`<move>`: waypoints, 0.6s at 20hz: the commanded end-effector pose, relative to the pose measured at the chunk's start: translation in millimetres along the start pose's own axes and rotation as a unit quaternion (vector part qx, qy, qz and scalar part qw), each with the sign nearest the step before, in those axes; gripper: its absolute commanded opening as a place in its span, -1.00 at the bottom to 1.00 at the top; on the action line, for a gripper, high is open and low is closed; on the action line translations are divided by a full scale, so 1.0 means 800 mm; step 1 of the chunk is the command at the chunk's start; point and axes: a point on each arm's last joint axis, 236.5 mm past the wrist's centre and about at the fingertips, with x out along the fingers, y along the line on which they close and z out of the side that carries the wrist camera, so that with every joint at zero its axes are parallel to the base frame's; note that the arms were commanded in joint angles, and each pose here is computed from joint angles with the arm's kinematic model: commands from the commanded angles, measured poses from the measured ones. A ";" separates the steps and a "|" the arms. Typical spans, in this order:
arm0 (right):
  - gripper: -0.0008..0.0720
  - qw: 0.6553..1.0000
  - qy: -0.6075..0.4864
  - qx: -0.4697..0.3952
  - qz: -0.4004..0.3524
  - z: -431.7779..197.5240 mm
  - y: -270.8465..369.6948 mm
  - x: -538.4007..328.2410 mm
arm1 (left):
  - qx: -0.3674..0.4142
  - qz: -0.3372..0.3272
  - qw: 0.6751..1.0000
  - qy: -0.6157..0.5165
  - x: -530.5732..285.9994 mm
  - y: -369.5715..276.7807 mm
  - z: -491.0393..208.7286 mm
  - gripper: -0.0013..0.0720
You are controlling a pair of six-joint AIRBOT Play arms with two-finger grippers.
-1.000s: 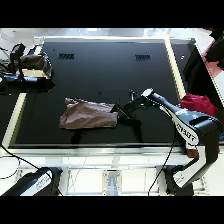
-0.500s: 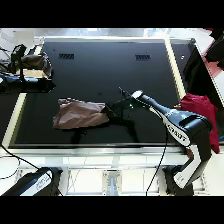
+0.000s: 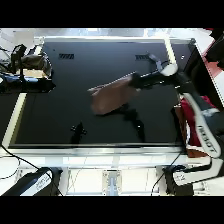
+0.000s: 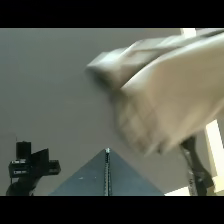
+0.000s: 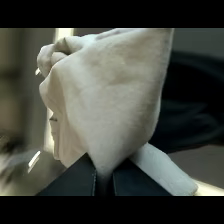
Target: Fold the shirts.
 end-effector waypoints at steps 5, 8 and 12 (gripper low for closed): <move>-0.94 0.961 -0.115 0.089 -0.235 0.023 -0.225 -0.267 | 0.000 0.000 1.000 0.000 0.000 0.000 0.000 -0.94; -0.94 0.936 -0.142 0.137 -0.291 -0.016 -0.286 -0.342 | 0.000 0.000 1.000 0.000 0.000 0.000 0.000 -0.94; -0.94 0.907 -0.155 0.210 -0.330 -0.104 -0.338 -0.396 | -0.004 -0.004 1.000 -0.002 0.000 -0.003 0.001 -0.94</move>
